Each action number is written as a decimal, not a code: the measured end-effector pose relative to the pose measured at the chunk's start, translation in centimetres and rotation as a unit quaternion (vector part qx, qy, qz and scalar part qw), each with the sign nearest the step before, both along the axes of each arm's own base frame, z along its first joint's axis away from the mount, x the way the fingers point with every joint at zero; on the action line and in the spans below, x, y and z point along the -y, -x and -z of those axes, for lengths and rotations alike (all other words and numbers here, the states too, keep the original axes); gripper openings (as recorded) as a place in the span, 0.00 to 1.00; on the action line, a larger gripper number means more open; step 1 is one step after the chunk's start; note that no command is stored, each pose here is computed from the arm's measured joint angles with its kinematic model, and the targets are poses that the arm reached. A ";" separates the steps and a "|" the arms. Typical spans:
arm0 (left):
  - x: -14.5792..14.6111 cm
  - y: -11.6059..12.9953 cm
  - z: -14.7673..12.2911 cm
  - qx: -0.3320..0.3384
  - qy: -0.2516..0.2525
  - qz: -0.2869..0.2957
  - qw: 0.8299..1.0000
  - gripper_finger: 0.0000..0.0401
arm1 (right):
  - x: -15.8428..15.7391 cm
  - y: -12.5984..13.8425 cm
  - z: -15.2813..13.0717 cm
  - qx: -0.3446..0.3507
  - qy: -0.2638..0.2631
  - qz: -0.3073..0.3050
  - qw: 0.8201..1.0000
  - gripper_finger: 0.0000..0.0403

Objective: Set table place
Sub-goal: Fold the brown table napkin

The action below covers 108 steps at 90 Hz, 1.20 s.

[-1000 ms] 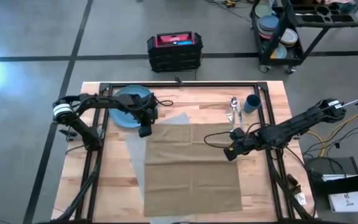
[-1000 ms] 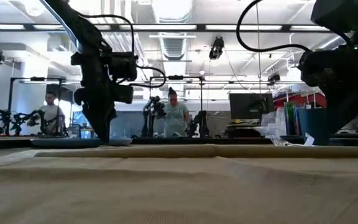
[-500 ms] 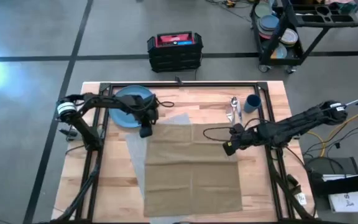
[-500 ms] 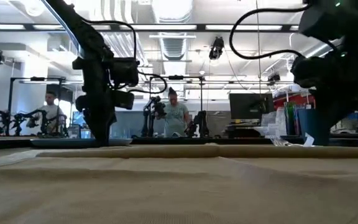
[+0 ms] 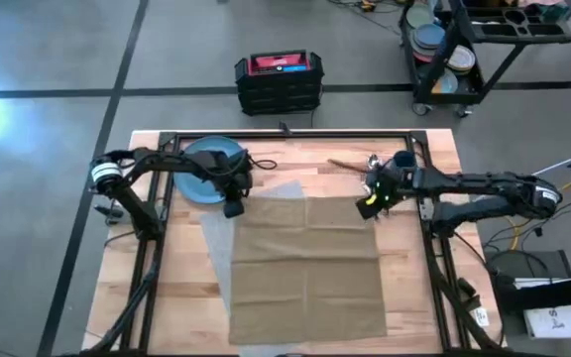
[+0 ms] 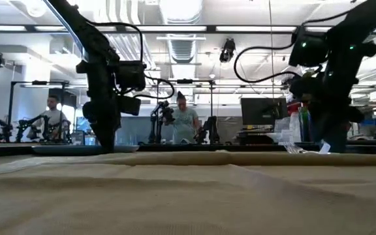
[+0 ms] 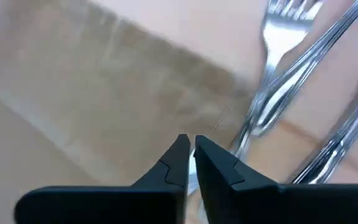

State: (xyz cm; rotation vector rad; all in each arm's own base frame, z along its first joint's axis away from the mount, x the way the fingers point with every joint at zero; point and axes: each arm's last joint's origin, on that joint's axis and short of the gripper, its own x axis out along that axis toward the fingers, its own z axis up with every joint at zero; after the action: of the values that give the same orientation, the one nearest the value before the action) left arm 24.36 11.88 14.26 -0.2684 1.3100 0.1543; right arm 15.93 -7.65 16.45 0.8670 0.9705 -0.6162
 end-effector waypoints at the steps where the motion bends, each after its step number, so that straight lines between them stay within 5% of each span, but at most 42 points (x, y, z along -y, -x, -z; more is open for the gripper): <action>1: 0.0 0.0 0.0 0.000 0.000 0.000 1.000 0.00 | 0.1 0.0 0.0 0.005 -0.001 -0.003 1.000 0.08; 42: 0.0 0.0 0.0 0.001 0.003 -0.001 1.000 0.00 | 2.4 -0.8 1.9 -0.022 -0.009 -0.043 0.999 0.40; 68: 0.0 0.0 0.0 0.001 0.006 -0.010 1.000 0.00 | 4.1 -3.2 0.7 -0.025 0.038 -0.066 0.997 0.42; 108: 0.0 0.0 0.0 0.001 0.007 -0.011 1.000 0.00 | 4.3 -3.3 2.7 -0.071 -0.002 -0.095 0.993 0.40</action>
State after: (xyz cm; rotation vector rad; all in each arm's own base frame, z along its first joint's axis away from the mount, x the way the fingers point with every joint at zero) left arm 24.36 11.84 14.23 -0.2952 1.3070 0.1635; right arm 19.27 -11.94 13.76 0.7321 1.1683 -0.5169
